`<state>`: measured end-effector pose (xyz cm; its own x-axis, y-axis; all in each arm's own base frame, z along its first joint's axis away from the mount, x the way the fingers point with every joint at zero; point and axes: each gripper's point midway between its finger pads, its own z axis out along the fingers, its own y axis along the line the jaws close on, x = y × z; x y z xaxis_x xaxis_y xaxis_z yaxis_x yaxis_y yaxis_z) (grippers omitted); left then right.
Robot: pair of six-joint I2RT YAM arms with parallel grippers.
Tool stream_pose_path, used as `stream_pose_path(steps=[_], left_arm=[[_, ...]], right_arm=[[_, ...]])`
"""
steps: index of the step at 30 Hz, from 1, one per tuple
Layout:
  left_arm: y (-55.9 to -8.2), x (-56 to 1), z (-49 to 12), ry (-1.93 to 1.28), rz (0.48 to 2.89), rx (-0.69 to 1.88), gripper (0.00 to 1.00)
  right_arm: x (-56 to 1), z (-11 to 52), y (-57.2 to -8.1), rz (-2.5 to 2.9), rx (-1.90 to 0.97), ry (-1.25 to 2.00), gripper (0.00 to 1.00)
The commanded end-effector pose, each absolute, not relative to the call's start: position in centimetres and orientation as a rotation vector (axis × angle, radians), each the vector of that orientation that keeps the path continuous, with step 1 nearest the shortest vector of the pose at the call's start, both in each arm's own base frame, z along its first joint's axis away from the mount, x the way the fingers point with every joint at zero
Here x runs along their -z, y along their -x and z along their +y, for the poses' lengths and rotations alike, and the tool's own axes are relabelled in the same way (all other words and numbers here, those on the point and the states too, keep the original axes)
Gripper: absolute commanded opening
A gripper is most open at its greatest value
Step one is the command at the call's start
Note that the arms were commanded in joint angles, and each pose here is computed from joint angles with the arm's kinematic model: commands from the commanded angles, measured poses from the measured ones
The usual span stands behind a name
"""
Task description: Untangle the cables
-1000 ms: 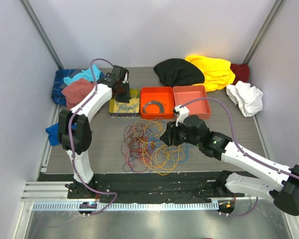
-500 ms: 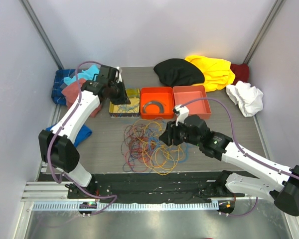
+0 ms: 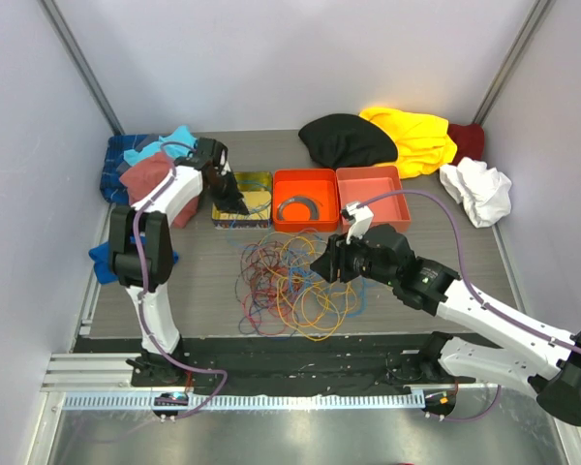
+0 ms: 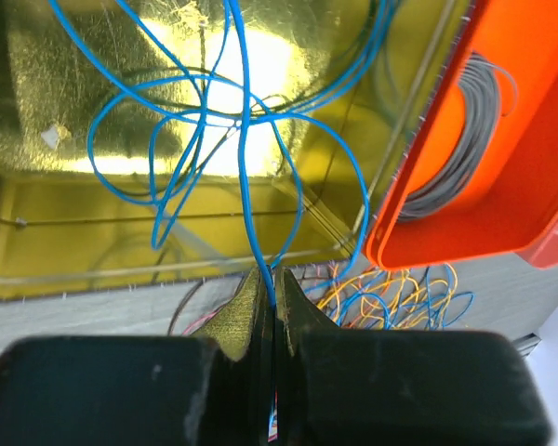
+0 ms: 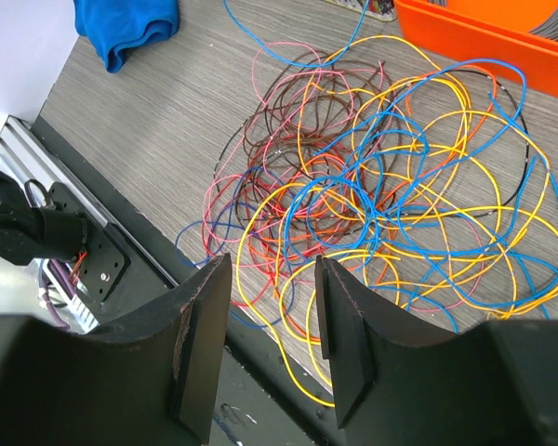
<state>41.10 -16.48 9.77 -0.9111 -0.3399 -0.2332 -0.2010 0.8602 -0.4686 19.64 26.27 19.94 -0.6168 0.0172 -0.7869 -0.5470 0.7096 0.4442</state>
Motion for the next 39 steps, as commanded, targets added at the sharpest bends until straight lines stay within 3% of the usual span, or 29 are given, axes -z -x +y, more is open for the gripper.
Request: stream_pose_path(steps=[1,8,16,20,26,35,39], left_arm=[[-43.6,-11.2,-16.9,0.384,2.676,0.641,0.0],[-48.5,-15.2,-15.4,0.335,2.572,0.474,0.0],[-50.7,-16.0,-13.7,0.316,2.566,0.335,0.0],[-50.0,-16.2,-13.9,0.33,2.523,0.372,0.0],[-47.9,-17.2,-15.4,0.367,2.472,0.487,0.0],[-44.4,-27.1,-20.1,0.252,2.274,0.69,0.0],[-43.1,-31.0,-21.1,0.218,2.196,0.748,0.0]], right_arm=[[-21.2,26.4,-20.0,2.048,-0.871,0.406,0.49],[-21.3,26.6,-20.3,2.049,-0.859,0.412,0.49],[-20.9,26.8,-20.7,2.063,-0.843,0.411,0.49],[-21.0,27.4,-21.5,2.051,-0.83,0.41,0.5],[-21.4,29.6,-24.5,1.992,-0.81,0.389,0.61],[-21.4,32.3,-28.5,1.864,-0.841,0.216,0.75],[-20.4,33.9,-29.3,1.875,-0.875,0.221,0.75]])
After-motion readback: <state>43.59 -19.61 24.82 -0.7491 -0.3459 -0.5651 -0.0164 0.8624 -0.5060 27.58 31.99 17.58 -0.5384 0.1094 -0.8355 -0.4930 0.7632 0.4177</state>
